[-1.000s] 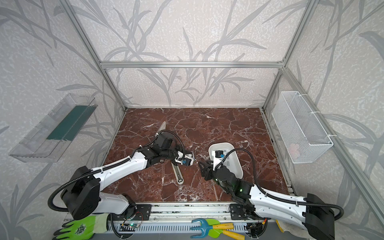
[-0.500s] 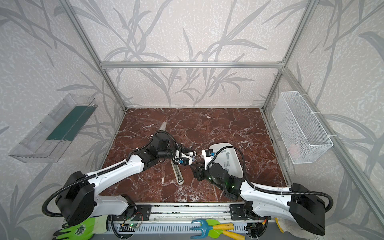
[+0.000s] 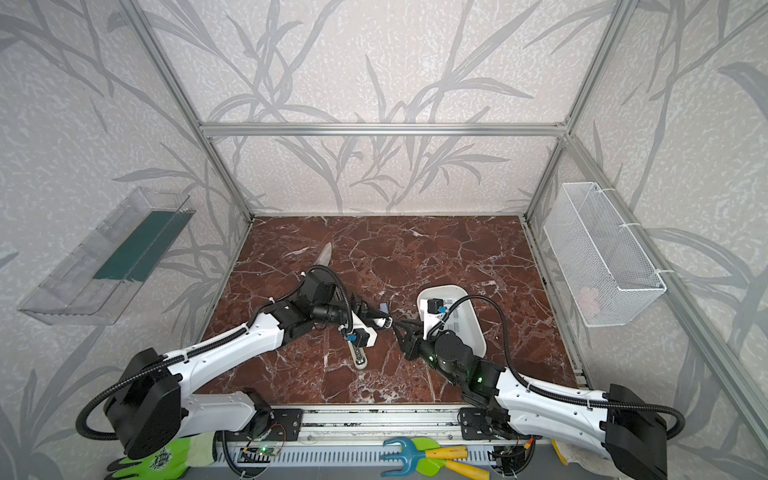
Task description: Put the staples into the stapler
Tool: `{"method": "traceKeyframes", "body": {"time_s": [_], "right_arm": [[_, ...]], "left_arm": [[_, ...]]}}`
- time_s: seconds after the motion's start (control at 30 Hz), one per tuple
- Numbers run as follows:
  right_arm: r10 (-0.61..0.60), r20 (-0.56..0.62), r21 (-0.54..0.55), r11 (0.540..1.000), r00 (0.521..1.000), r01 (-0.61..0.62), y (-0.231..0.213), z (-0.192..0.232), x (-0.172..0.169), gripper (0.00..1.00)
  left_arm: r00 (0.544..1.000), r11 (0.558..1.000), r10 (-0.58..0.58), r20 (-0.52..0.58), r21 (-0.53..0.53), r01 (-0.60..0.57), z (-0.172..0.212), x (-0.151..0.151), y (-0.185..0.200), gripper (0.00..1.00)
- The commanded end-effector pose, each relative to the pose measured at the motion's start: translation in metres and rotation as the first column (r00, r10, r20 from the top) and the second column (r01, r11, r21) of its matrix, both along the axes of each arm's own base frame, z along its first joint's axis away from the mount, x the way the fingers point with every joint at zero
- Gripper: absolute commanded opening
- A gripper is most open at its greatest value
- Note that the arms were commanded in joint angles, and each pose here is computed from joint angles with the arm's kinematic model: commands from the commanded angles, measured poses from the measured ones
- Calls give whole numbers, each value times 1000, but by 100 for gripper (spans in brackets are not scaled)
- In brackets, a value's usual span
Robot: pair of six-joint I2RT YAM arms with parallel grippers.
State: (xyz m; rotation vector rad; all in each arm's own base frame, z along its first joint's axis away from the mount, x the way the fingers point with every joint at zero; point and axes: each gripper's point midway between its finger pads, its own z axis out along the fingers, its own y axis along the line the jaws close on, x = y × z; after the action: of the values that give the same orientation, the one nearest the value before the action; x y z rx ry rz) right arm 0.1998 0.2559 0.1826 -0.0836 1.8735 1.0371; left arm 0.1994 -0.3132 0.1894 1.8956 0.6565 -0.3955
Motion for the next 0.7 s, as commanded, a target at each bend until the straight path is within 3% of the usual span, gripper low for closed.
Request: {"method": "traceKeyframes", "body": {"time_s": [0.0, 0.67], "right_arm": [[4, -1, 7, 1000, 1000, -4, 2, 1, 1, 33], [64, -54, 23, 998, 996, -63, 22, -6, 0, 33]], "left_arm": [[998, 998, -57, 10, -21, 58, 4, -14, 0, 11], [998, 999, -54, 24, -4, 54, -3, -13, -3, 9]]}}
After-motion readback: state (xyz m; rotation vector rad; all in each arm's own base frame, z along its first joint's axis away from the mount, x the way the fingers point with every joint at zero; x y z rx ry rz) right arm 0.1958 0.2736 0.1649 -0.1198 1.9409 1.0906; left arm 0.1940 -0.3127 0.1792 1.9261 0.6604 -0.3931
